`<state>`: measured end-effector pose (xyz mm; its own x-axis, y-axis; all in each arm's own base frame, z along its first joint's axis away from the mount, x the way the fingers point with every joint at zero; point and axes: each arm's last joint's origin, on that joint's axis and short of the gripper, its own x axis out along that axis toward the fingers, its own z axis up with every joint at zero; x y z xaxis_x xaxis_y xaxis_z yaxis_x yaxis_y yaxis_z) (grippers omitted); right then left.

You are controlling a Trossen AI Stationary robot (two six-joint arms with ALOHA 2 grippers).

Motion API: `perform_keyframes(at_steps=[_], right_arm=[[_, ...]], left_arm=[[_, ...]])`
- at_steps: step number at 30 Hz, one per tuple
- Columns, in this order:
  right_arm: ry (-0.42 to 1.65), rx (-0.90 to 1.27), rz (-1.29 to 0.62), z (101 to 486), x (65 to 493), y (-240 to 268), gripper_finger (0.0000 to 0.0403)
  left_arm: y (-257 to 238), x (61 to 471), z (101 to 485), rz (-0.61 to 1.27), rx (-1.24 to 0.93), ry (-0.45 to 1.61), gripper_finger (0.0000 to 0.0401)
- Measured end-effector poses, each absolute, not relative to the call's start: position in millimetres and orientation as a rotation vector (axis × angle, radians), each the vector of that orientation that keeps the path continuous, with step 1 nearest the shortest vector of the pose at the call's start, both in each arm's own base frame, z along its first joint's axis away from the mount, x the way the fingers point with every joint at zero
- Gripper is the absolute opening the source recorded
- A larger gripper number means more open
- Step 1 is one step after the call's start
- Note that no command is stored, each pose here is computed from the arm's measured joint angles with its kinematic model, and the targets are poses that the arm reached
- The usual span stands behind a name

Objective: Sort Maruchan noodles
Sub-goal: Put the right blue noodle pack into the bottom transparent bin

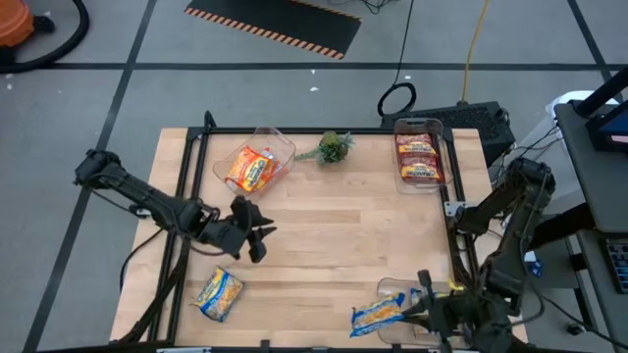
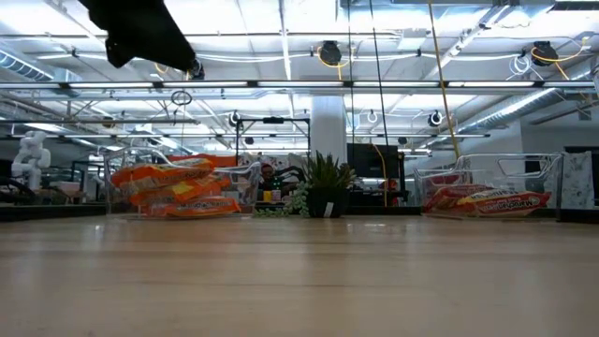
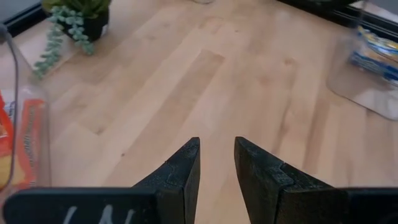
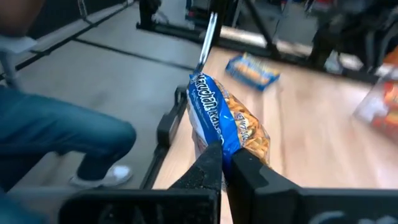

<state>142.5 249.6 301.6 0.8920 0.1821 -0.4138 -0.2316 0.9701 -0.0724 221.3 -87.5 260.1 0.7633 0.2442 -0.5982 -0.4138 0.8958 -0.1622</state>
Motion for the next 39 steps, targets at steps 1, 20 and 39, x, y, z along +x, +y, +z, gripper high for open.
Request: perform_keyframes(at_steps=[1, 20, 39], right_arm=[[0.438, -0.104, 0.213, 299, 138, 250, 0.0], [0.538, 0.011, 0.199, 290, 67, 246, 0.0], [0.781, 0.229, 0.072, 252, 70, 231, 0.0001]], left_arm=[[-85, 222, 260, 0.371, -0.301, 0.606, 0.0104], [-77, 225, 260, 0.398, -0.344, 0.607, 0.0104], [-92, 220, 260, 0.352, -0.366, 0.607, 0.0104]])
